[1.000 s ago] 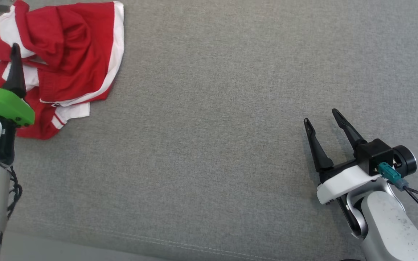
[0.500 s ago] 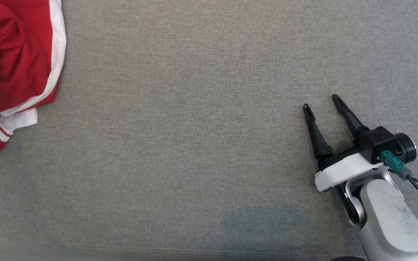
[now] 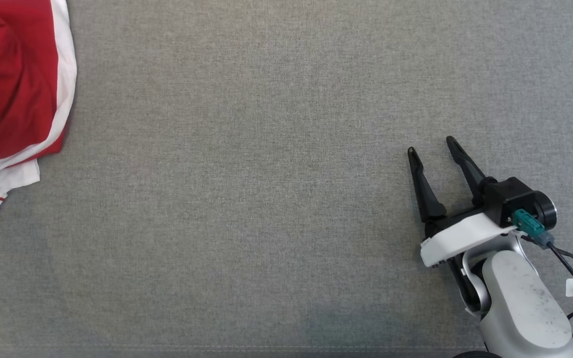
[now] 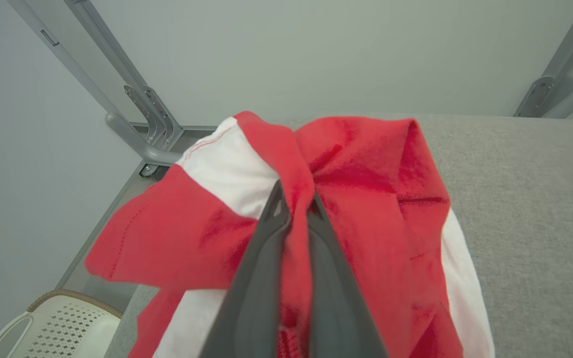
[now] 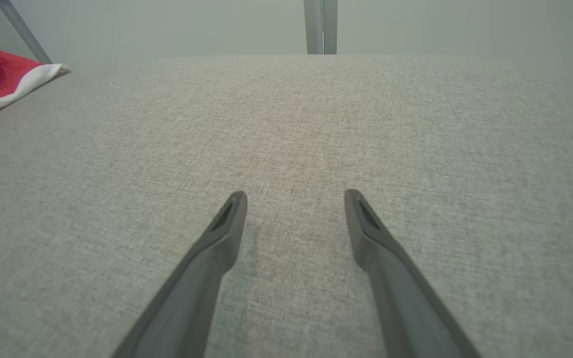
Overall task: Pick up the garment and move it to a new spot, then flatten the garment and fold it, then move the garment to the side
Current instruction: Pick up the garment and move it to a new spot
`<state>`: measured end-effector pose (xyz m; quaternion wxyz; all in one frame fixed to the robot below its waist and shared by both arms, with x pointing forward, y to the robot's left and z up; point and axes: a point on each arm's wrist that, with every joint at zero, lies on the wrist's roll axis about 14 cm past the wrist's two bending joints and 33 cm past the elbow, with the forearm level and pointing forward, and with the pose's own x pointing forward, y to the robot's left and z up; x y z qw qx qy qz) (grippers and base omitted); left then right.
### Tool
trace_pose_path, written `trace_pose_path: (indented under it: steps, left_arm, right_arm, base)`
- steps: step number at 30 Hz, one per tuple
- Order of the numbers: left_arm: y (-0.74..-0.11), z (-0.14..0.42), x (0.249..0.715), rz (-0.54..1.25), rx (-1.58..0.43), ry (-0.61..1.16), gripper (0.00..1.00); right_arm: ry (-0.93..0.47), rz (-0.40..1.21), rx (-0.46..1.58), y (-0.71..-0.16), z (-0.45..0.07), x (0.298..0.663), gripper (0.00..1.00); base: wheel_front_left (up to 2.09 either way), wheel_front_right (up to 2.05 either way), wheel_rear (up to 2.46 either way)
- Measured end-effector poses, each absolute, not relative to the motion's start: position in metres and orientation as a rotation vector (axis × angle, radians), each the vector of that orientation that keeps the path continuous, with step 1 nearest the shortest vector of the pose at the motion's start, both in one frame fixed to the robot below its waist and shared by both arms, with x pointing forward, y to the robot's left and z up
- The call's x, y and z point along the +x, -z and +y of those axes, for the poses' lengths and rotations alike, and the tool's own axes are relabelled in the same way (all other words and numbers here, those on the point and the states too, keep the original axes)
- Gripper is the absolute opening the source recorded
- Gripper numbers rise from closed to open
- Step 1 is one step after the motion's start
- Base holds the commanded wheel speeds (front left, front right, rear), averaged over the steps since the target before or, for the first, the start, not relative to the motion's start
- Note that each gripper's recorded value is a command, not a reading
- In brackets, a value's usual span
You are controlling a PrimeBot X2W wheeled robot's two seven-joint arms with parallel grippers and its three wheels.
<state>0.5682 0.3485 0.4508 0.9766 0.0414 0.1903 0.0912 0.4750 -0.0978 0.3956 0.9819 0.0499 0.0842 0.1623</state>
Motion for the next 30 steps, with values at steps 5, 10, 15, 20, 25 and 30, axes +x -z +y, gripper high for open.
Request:
trace_pose_path:
  steps: [5,10,15,20,25,30]
  left_arm:
    - [-0.511,0.319,0.59,0.189,0.115,-0.085,0.0]
    - [-0.564,0.258,0.603,0.013,0.101,0.064,0.0]
    - [-0.596,0.182,0.603,-0.111,0.031,0.231,0.0]
    - [-0.599,0.113,0.589,-0.153,-0.061,0.377,0.0]
    - [-0.608,0.024,0.557,-0.2,-0.211,0.57,0.0]
    - [-0.591,-0.003,0.537,-0.171,-0.333,0.603,0.0]
  right_arm:
    - [-0.327,0.14,0.124,-0.412,-0.092,0.471,1.0]
    - [-0.308,0.119,0.148,-0.426,-0.095,0.463,1.0]
    - [-0.268,0.107,0.157,-0.434,-0.107,0.453,1.0]
    - [-0.219,0.104,0.163,-0.438,-0.122,0.444,1.0]
    - [-0.169,0.1,0.162,-0.441,-0.139,0.435,1.0]
    - [-0.131,0.092,0.163,-0.445,-0.152,0.428,1.0]
  base:
    - [0.0,0.0,0.0]
    - [0.0,0.0,0.0]
    - [0.0,0.0,0.0]
    - [0.0,0.0,0.0]
    - [0.0,0.0,0.0]
    - [0.0,0.0,0.0]
